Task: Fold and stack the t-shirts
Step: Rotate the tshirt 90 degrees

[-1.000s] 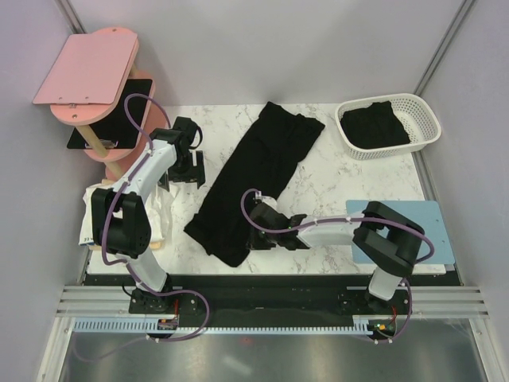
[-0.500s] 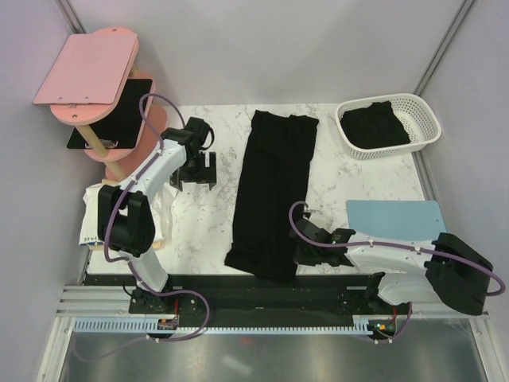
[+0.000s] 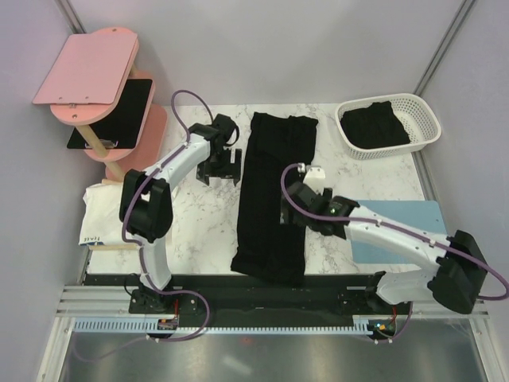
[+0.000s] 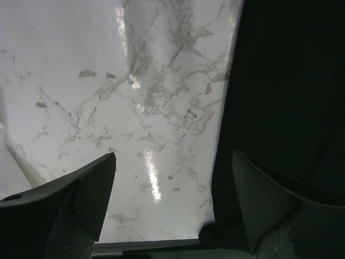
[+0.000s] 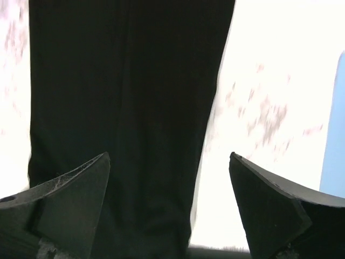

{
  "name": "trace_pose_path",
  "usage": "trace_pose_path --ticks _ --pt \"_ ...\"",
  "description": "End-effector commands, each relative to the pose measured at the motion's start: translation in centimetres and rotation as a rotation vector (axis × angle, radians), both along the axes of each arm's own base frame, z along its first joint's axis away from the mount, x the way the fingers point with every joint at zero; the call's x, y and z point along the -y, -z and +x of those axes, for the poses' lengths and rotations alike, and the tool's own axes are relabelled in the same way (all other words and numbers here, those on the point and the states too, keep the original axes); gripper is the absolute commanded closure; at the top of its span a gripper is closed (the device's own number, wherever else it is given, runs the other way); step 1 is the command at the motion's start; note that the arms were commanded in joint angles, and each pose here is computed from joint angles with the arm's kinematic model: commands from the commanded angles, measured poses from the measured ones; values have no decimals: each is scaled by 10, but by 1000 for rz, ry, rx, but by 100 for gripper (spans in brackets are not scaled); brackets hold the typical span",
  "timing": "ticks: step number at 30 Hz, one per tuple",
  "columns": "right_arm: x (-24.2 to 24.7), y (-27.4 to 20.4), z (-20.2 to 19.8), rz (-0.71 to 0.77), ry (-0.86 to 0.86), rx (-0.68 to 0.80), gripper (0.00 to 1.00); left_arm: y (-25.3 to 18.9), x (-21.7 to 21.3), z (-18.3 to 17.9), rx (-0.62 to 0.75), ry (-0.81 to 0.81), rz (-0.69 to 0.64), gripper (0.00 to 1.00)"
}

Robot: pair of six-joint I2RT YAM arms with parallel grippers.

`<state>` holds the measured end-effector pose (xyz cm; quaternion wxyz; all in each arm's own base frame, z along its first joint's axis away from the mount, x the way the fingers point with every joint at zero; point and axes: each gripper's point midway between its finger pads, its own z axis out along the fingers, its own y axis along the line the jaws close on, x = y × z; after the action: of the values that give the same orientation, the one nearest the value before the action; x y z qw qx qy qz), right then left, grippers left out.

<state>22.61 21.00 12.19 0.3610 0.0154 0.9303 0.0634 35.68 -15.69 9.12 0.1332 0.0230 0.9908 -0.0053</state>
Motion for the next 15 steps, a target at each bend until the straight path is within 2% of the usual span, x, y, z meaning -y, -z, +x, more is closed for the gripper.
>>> trace_pose_path --ticks 1,2,4,5,7,8,10,11,15 --pt "16 1 72 -77 18 63 3 -23 40 50 146 2 -170 9" --pt "16 -6 97 16 40 86 4 -19 47 55 142 9 -205 11" --pt "19 2 123 36 37 79 6 -26 65 72 179 22 -284 14" --pt "27 -11 152 78 67 130 6 -26 70 78 189 25 -310 15" --pt "23 -4 175 134 25 113 6 -28 87 91 211 49 -386 16" --pt "33 -19 201 177 54 165 6 -28 92 94 215 58 -406 16" --pt "36 -10 222 207 47 151 6 -29 102 107 238 71 -437 16" --pt "44 -23 244 232 64 195 6 -29 103 111 246 74 -443 16" --pt "55 -15 287 278 66 206 11 -24 107 131 262 77 -461 17"
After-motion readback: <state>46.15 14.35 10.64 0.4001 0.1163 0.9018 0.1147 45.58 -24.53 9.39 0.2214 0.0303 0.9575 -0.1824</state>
